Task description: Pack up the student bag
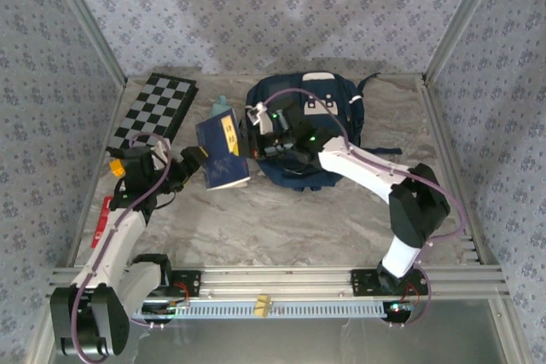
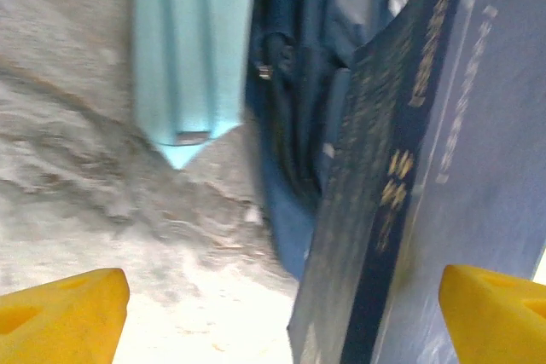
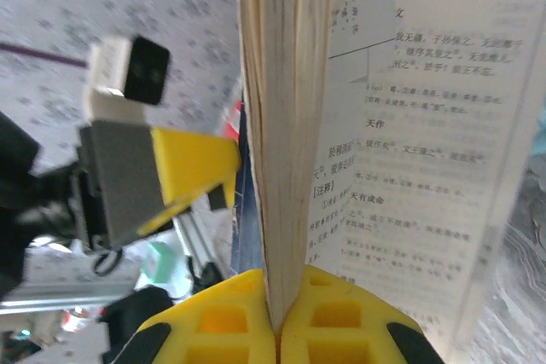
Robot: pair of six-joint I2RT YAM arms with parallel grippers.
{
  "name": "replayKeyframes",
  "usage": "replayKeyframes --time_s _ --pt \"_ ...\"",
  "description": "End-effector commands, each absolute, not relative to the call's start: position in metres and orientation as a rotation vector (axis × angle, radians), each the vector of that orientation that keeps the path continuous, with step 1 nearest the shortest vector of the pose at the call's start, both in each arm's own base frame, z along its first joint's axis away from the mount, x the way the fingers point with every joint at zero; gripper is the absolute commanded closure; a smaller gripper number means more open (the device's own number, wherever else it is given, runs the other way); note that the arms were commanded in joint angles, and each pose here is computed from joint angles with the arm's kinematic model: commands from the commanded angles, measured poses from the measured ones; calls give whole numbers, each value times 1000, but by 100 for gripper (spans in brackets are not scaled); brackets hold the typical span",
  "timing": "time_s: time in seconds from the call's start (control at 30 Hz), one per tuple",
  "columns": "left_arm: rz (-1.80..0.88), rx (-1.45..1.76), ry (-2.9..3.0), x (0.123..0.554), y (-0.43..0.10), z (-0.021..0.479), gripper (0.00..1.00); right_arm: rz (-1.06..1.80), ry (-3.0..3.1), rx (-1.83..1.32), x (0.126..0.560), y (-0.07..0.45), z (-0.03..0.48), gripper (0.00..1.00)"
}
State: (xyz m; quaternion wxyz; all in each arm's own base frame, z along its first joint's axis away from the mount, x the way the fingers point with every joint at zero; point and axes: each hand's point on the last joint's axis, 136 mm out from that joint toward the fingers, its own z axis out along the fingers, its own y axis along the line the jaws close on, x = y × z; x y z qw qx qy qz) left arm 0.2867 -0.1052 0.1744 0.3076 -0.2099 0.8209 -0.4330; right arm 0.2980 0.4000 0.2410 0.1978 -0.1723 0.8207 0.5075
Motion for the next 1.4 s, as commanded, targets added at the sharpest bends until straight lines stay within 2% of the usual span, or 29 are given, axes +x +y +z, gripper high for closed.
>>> replayKeyframes --time_s 0.0,0.13,0.3,0.53,0.63,0.73,0.87,0.97,1.0,1.07,1.17,1.27,1.37 --pt "-1340 -411 2054 284 -131 230 6 1588 2184 -475 296 392 283 100" --pt "-1397 -319 2039 283 -155 252 13 1662 2123 -458 301 383 302 100" --pt "-1470 -257 1982 286 -176 274 34 1666 2120 -417 311 372 301 100" --pt "-1503 -242 1970 295 -193 285 71 1670 2122 -365 318 361 292 100" --pt "-1517 -242 1953 300 -199 291 84 1651 2136 -346 319 356 287 94" --pt "-1523 -252 1941 305 -201 296 98 1615 2156 -327 318 347 282 77" --pt "-1529 -275 1884 312 -202 310 100 1510 2248 -216 319 323 257 41" --pt "-1568 -260 1836 314 -210 323 100 1451 2319 -136 319 310 238 7" --pt "-1578 -248 1835 314 -214 326 100 1451 2349 -133 318 310 232 1" --pt "-1590 -227 1834 315 -223 329 100 1540 2343 -149 316 318 234 0" --pt "-1603 -207 1836 317 -233 331 100 1722 2206 -192 315 333 261 0" --pt "-1595 -210 1833 320 -234 331 100 1781 2109 -221 314 334 285 1" --pt "-1563 -222 1867 323 -235 322 100 1793 2074 -182 319 325 292 11"
